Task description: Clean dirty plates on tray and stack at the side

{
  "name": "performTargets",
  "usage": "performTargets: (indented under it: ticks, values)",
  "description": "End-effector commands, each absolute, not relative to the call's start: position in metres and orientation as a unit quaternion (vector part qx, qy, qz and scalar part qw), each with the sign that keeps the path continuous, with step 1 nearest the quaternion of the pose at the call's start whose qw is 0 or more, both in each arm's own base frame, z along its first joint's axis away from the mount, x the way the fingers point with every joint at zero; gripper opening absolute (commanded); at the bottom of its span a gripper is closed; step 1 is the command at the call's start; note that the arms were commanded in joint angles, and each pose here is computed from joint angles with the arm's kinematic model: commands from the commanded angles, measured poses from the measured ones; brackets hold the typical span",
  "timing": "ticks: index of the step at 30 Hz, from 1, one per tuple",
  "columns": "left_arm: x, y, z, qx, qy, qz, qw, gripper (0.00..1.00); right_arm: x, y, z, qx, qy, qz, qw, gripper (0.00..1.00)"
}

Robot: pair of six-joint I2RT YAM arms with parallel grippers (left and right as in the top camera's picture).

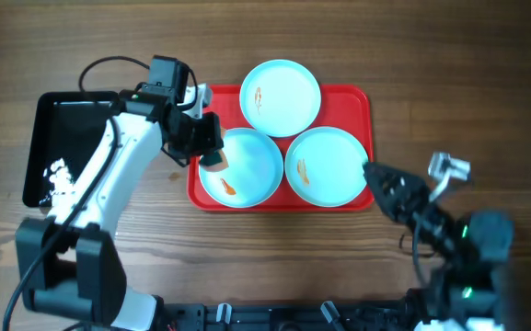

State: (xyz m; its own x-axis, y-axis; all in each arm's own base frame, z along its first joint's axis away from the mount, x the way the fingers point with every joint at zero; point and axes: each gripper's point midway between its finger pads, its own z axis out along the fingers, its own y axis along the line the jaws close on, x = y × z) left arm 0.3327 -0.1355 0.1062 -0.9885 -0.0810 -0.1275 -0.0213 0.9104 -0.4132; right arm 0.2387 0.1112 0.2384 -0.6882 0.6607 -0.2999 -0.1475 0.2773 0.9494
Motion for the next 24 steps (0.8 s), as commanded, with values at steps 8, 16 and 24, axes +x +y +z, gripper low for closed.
performTargets:
  ticks: [8,16,24]
  values:
    - [0.338,-0.149,0.082,-0.031,0.977,-0.207,0.046,0.04,0.299,0.134,0.226,0.052,0.908,0.361,0.205,1.00]
    - [0.340,-0.138,0.076,-0.045,0.982,-0.174,0.050,0.04,0.315,0.164,0.203,0.014,0.945,0.291,0.150,1.00]
    - [0.328,-0.134,0.051,-0.059,0.983,-0.170,0.037,0.04,0.318,0.165,0.182,0.073,0.950,0.287,0.102,1.00]
